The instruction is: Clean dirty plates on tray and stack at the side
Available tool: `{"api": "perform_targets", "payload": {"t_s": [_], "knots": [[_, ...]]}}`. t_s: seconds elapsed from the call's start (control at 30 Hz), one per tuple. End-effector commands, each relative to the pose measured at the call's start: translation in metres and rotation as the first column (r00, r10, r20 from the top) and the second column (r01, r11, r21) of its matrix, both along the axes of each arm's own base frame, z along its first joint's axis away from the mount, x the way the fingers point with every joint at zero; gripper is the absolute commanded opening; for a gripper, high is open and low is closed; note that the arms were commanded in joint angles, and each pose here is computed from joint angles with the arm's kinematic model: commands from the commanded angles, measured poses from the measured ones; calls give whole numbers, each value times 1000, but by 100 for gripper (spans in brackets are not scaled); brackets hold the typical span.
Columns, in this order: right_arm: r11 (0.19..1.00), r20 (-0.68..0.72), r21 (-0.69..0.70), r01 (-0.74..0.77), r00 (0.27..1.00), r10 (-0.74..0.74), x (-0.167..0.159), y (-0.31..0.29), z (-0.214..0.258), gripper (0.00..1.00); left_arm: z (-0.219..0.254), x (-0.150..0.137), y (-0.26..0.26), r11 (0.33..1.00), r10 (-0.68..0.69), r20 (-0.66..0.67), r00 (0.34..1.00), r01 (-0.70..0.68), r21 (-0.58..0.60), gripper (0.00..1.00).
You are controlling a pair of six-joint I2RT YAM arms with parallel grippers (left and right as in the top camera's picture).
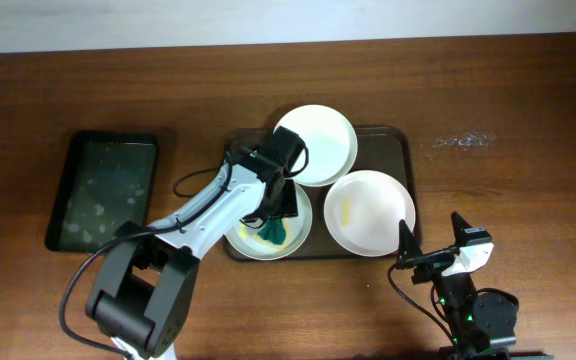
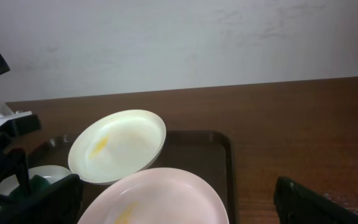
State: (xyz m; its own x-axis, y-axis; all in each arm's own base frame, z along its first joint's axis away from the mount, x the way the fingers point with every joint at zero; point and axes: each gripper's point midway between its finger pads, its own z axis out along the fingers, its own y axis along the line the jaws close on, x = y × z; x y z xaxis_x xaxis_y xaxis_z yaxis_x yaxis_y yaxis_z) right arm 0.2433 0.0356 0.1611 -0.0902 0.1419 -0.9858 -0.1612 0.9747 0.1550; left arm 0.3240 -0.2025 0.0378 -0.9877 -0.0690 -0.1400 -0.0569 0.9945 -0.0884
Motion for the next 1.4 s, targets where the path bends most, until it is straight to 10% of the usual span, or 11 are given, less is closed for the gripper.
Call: {"api": "perform_targets", "payload": {"t_s": [0.0, 0.1, 0.17, 0.23, 0.33, 0.53, 0.6, 0.73, 1.0, 1.37], "knots": [[1000, -2, -4, 3, 1000, -3, 0, -1, -3, 98, 46, 25, 19, 999, 32, 74, 997, -31, -13, 58], [977, 92, 92, -192, 979, 183, -8, 32, 24, 98, 110, 37, 58, 989, 140, 179, 974, -128, -75, 59], [912, 422, 0, -409, 827, 371, -44, 61, 107, 98, 141, 34, 105, 967, 251, 217, 943, -235, -96, 78], [943, 555, 48, -330, 793, 249, -58, 41, 167, 98, 143, 28, 131, 950, 311, 194, 930, -301, -83, 94], [991, 177, -36, -127, 975, 131, -53, 18, 202, 98, 137, 19, 143, 942, 336, 147, 930, -331, -55, 99], [899, -171, 170, -404, 886, 431, -42, 70, 214, 98, 137, 19, 143, 942, 337, 146, 930, -332, -55, 99], [961, -444, 234, -150, 862, 243, -5, 44, 165, 96, 137, 17, 143, 942, 336, 140, 931, -332, -52, 99], [978, -848, 193, -75, 489, 205, 16, 65, 60, 65, 137, 17, 143, 942, 336, 141, 931, -332, -52, 99], [985, -932, 128, -112, 327, 158, 81, 186, -77, 39, 137, 17, 143, 942, 336, 140, 931, -332, -52, 99], [979, -962, 60, -194, 250, 108, 81, 202, -150, 38, 136, 16, 142, 952, 307, 136, 942, -303, -48, 100]]}}
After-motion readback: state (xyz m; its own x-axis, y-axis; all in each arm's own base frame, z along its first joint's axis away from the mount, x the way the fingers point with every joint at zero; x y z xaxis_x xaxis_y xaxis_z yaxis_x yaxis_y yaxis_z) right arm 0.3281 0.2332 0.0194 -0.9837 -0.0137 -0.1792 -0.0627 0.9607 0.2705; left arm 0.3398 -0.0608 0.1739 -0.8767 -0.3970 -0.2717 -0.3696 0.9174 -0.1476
